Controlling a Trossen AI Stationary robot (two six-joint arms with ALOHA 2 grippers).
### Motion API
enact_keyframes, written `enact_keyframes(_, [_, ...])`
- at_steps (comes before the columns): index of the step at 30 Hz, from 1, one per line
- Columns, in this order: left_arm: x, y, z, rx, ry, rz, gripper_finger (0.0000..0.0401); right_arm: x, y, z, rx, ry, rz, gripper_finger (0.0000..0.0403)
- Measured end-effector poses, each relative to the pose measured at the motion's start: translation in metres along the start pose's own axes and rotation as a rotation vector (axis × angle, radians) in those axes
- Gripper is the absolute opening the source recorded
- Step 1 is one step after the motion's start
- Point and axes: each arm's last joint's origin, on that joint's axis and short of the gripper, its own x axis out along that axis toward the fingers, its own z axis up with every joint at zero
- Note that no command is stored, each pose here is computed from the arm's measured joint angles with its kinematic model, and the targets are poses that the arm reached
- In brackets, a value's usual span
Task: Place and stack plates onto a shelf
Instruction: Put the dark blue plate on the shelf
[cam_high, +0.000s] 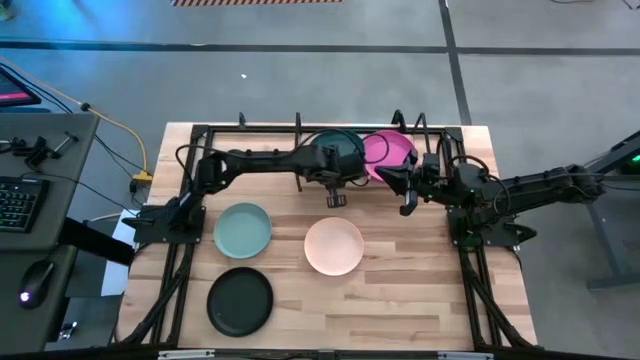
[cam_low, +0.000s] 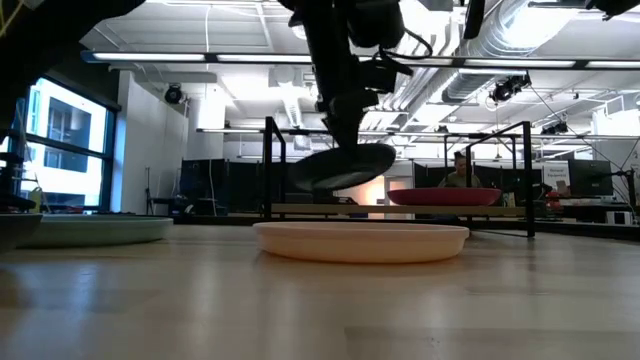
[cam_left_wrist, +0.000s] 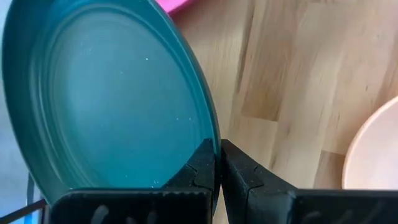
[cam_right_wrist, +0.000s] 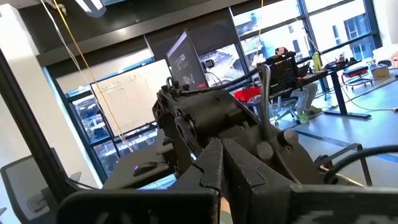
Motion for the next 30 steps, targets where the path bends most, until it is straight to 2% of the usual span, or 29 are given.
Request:
enact_keyframes(6, [0.014, -0.005, -0.003, 0.019, 0.055, -0.013, 0.0, 0.0, 0.0, -0.001, -0.003, 0.011, -0.003, 0.0])
enact_keyframes(13, [0.016, -0.002, -0.004, 0.022, 0.064, -0.01, 0.0004, 0.0, -0.001, -0.002, -0.003, 0.015, -0.014, 0.0])
enact_keyframes(30, [0.02, 0.01, -0.005, -0.029, 0.072, -0.024, 0.0072, 0.0, -0.001, -0.002, 0.001, 0.022, -0.017, 0.0])
